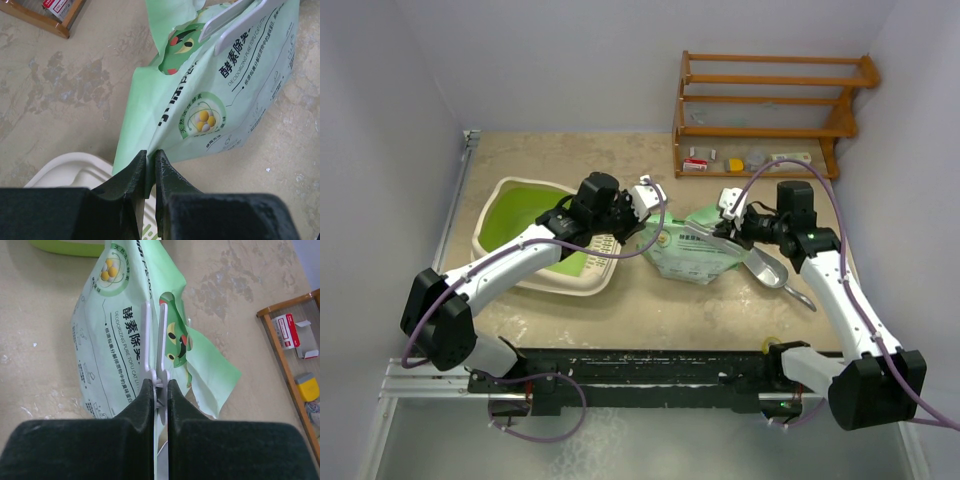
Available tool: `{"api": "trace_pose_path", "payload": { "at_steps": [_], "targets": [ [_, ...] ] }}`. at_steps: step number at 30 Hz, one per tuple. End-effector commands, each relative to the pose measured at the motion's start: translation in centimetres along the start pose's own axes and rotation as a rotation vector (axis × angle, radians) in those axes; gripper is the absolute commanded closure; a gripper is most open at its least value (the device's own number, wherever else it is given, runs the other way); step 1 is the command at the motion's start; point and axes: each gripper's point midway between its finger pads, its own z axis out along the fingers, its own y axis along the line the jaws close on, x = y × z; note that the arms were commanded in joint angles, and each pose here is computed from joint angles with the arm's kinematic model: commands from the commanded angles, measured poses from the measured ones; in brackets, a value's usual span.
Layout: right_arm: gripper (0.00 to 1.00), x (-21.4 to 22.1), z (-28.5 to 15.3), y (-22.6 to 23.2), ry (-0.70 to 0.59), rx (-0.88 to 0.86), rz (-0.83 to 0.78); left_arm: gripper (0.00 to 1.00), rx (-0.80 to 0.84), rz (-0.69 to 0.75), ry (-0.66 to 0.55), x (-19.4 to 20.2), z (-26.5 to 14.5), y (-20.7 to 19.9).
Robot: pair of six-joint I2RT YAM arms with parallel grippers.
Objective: Fill the litter box with clean litter
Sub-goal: Remove the clamp from the cat litter bag, then place the clamp at the center of the board.
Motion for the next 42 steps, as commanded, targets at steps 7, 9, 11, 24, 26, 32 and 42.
{"api": "trace_pose_path", "payload": {
  "at_steps": [7,9,11,24,26,32,42],
  "targets": [
    [1.0,-2.4,-1.3,-0.3,-0.037,0.039,0.018,0.92,0.017,0.024,-0.066,-2.5,-0.3,-0.2],
    [1.0,-3.1,-1.7,-0.8,-0.048,0.055,0.002,0.92,0.015,0.026,-0.065,-2.5,-0.4,-0.2],
    [1.0,-3.9,-2.2,-1.6,-0.057,0.075,-0.01,0.92,0.013,0.026,-0.065,-2.5,-0.4,-0.1],
    [1.0,-5.7,-5.8,-11.5,-0.014,0.484,0.174,0.92,0.014,0.028,-0.064,-2.5,-0.6,-0.2],
    [1.0,-3.9,-6.2,-14.5,0.066,0.575,0.25,0.92,0.013,0.029,-0.067,-2.6,-0.7,-0.2],
    [1.0,4.6,-8.0,-22.6,0.254,0.734,0.553,0.92,0.013,0.029,-0.073,-2.7,-1.0,-0.2],
    [1.0,15.1,-7.7,-25.5,0.421,0.867,0.654,0.92,-0.044,0.034,-0.118,-3.7,-2.1,0.5]
  ]
}}
